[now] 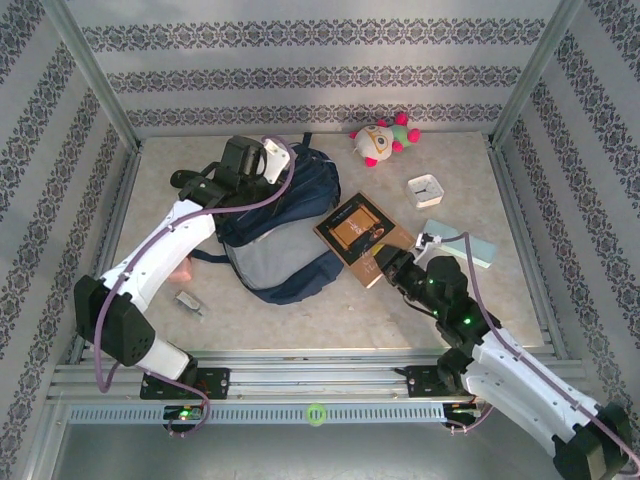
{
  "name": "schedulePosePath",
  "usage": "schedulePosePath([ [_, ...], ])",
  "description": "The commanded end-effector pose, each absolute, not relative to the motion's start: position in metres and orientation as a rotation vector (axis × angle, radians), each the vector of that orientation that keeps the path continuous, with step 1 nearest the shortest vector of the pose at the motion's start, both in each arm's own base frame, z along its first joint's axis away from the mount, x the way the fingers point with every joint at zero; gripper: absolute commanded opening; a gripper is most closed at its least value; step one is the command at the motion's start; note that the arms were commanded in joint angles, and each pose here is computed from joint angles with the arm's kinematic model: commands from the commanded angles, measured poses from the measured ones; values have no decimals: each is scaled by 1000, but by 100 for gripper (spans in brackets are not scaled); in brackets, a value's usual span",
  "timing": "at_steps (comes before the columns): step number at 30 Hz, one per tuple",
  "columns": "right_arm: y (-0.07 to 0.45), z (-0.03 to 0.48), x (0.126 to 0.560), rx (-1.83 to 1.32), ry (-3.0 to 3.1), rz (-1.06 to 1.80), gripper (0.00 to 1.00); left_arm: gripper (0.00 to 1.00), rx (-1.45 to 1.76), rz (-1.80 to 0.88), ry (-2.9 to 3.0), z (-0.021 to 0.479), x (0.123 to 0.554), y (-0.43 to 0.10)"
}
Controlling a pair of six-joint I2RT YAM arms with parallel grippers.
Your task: Pack books, pencil case, and school supplies into a backpack
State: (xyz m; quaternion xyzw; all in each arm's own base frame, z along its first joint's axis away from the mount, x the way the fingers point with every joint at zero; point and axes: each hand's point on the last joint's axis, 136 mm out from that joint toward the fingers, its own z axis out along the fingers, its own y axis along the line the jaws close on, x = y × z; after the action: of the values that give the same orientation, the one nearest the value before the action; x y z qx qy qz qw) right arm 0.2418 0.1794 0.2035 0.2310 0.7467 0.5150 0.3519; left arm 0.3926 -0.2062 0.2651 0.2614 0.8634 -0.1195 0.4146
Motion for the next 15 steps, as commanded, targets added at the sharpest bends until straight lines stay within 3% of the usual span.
schedulePosePath([
  [1,186,248,255,630,1710,1431,0,0,581,-327,2071,306,401,-212],
  [15,262,231,281,742,1705,1440,0,0,573,-429,2077,308,402,-226],
])
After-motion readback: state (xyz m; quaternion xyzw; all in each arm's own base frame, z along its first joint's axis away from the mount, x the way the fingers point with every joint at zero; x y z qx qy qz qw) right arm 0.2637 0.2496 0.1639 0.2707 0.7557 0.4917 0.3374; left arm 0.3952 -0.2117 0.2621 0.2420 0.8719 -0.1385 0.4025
